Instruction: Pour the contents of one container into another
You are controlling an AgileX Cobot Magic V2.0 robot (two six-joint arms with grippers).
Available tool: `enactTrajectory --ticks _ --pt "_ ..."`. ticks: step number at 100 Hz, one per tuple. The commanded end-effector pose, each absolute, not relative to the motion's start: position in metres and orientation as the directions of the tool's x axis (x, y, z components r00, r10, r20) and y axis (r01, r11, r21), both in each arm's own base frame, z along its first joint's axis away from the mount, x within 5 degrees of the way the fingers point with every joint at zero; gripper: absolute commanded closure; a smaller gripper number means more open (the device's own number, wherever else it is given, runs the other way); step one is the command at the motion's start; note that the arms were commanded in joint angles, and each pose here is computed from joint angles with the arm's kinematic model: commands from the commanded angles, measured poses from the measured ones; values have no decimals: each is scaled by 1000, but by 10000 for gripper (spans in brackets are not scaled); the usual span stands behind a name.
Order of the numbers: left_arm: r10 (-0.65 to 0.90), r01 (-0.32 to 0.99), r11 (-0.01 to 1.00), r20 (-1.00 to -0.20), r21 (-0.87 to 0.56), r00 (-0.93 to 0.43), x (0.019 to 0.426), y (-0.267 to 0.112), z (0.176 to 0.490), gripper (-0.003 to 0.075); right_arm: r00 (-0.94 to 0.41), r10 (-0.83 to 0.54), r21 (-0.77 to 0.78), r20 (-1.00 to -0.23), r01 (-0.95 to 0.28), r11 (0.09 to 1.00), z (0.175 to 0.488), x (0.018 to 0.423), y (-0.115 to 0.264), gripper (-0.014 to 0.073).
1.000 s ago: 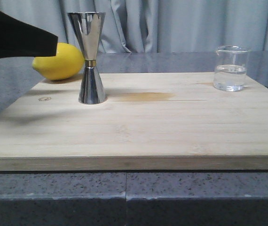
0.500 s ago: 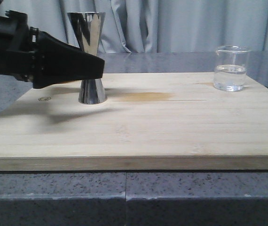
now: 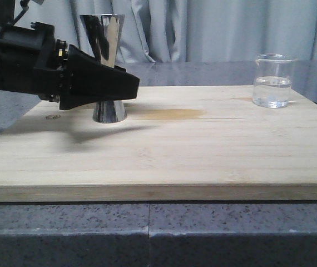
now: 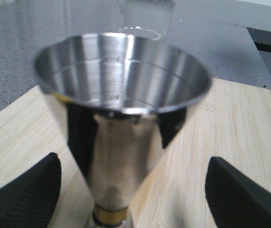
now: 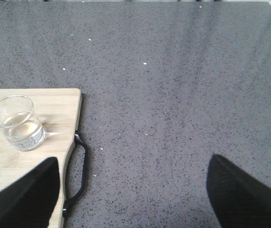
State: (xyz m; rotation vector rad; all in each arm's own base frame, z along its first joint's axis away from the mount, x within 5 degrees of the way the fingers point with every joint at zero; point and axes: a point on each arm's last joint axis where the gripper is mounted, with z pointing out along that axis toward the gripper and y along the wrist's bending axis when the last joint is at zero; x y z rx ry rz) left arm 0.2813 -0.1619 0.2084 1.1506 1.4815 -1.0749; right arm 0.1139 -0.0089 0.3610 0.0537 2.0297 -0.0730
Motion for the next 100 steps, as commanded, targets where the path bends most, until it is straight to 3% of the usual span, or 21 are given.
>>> enactTrajectory --ticks 1,68,87,100 --pt "7 989 132 -998 -59 -61 279 -167 238 215 -355 -16 -43 -935 68 997 377 117 -9 11" --pt "7 990 132 -998 -58 -59 279 -167 238 627 -355 -16 -43 -935 68 997 377 117 -9 11" --pt "8 990 132 -998 -53 -55 279 -167 238 702 -353 -14 -41 -936 67 997 377 117 -9 11" --pt "13 991 132 -1000 -8 -10 278 -167 239 713 -334 -17 -32 -942 41 999 379 117 -7 11"
